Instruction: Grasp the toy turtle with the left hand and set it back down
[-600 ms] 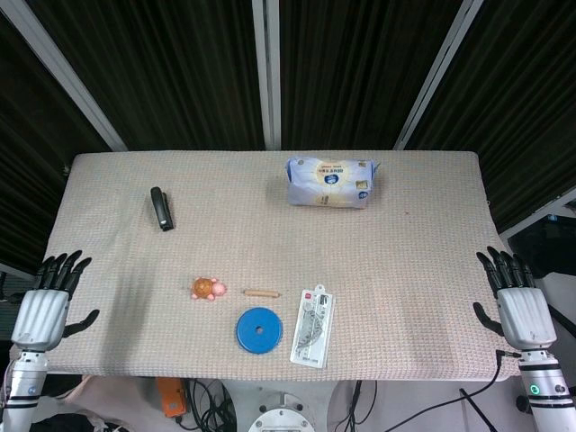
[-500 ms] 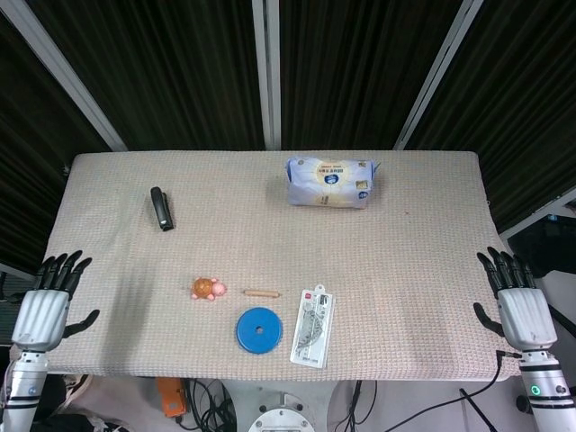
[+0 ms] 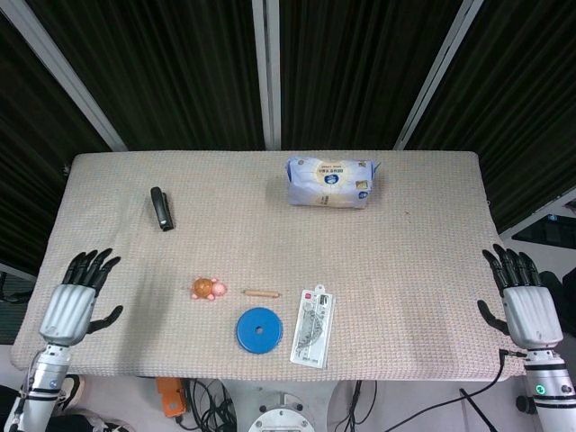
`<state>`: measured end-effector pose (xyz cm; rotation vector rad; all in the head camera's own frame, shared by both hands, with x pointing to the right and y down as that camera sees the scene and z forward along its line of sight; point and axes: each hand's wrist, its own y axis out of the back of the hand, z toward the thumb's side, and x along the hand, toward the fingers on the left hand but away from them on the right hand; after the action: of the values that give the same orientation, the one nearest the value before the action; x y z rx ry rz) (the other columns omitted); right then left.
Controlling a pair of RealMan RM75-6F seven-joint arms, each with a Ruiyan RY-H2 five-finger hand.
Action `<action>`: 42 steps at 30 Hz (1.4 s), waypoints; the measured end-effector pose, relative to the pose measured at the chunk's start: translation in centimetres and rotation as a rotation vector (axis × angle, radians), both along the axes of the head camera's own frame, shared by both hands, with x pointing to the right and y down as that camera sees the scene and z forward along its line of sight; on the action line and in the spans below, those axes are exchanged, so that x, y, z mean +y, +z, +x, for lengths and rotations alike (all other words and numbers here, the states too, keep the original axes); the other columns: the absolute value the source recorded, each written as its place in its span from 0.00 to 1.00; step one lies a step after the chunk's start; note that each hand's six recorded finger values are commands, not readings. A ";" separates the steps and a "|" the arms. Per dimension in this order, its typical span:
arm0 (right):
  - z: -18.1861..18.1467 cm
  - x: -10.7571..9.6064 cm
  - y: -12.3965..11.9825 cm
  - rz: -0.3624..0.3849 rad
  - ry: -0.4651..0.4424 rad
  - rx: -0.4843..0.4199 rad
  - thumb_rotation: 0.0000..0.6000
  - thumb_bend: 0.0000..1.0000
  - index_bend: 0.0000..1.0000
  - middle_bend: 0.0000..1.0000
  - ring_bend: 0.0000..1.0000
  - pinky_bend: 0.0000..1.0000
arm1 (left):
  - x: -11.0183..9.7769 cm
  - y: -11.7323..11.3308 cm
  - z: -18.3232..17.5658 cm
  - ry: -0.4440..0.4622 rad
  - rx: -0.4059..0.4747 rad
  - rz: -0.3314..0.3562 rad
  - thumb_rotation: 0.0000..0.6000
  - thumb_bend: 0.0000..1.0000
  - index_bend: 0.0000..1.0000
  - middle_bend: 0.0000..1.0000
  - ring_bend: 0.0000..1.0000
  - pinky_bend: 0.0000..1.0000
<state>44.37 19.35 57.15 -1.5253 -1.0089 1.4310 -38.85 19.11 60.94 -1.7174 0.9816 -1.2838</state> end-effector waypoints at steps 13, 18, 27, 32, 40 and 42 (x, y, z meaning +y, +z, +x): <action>1.0 -0.5 -0.5 0.012 0.023 -0.002 1.00 0.28 0.00 0.00 0.00 0.00 | -0.2 6.3 8.7 0.127 0.140 -0.192 1.00 0.23 0.17 0.13 0.00 0.00; 1.5 -0.5 -0.5 0.009 0.036 -0.005 1.00 0.28 0.00 0.00 0.00 0.00 | -0.5 8.5 10.4 0.102 0.167 -0.250 1.00 0.25 0.19 0.18 0.00 0.00; 2.1 -0.3 -0.6 0.004 0.044 -0.006 1.00 0.26 0.00 0.00 0.00 0.00 | -0.8 10.5 11.9 0.105 0.149 -0.272 1.00 0.26 0.25 0.22 0.00 0.00; 2.3 -0.2 -0.5 0.000 0.047 -0.005 1.00 0.26 0.00 0.00 0.00 0.00 | -1.3 11.2 12.2 0.098 0.140 -0.262 1.00 0.32 0.28 0.26 0.00 0.00; 2.7 -0.4 -0.5 0.001 0.060 0.002 1.00 0.26 0.00 0.00 0.00 0.00 | -1.6 12.3 11.8 0.077 0.122 -0.271 1.00 0.38 0.30 0.29 0.00 0.01; 2.8 -0.4 -0.4 0.000 0.063 0.002 1.00 0.26 0.00 0.00 0.00 0.00 | -1.6 12.5 11.9 0.077 0.126 -0.275 1.00 0.39 0.31 0.30 0.00 0.01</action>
<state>47.13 18.94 56.74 -1.5035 -1.0634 1.4756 -26.94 17.53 73.49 -2.0470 0.8285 -1.3218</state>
